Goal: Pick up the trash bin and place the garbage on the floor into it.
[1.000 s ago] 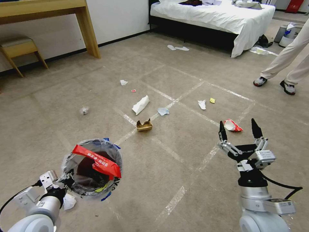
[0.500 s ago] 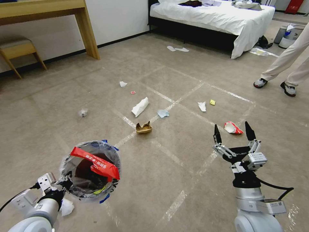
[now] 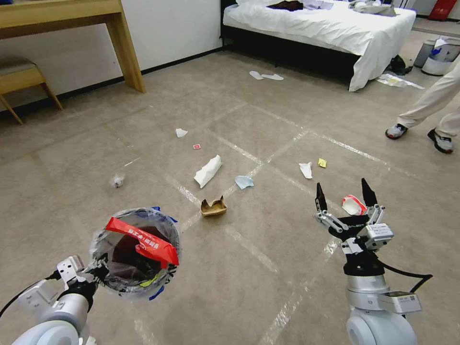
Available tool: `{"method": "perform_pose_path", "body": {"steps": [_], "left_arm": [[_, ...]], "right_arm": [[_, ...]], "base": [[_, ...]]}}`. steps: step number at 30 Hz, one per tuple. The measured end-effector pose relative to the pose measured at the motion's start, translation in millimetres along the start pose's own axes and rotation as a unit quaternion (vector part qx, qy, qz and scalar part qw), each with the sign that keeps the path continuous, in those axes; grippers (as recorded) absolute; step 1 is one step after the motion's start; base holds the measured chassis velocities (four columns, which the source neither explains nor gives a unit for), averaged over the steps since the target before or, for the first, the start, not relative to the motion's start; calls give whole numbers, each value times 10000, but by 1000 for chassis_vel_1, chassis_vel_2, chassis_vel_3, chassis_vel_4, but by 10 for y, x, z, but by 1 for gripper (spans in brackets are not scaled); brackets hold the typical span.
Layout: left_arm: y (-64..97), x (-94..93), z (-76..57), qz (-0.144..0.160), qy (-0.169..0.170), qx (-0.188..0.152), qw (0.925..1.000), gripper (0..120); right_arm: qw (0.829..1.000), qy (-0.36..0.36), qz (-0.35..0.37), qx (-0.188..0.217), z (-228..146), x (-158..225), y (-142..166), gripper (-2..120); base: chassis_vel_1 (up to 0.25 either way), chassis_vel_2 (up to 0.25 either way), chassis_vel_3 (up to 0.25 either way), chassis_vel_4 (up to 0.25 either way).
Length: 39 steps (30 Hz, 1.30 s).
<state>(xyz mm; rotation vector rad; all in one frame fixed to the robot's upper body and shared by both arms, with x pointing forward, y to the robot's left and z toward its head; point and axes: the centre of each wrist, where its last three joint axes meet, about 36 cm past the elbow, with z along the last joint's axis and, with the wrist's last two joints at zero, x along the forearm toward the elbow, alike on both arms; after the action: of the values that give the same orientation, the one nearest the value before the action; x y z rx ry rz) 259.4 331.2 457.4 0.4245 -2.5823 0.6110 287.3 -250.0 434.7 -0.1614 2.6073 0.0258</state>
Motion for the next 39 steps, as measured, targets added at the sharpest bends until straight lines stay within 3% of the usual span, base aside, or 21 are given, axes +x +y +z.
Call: {"method": "perform_pose_path", "body": {"steps": [26, 39], "left_arm": [[-15, -3, 11, 5, 13, -9, 10000, 1], [-32, -32, 22, 2, 15, -6, 10000, 1]], "right_arm": [[10000, 11, 25, 5, 25, -6, 30, 100], [10000, 11, 8, -30, 48, -46, 52, 100]], "base": [[-176, 175, 176, -181], [-59, 50, 58, -52]]}}
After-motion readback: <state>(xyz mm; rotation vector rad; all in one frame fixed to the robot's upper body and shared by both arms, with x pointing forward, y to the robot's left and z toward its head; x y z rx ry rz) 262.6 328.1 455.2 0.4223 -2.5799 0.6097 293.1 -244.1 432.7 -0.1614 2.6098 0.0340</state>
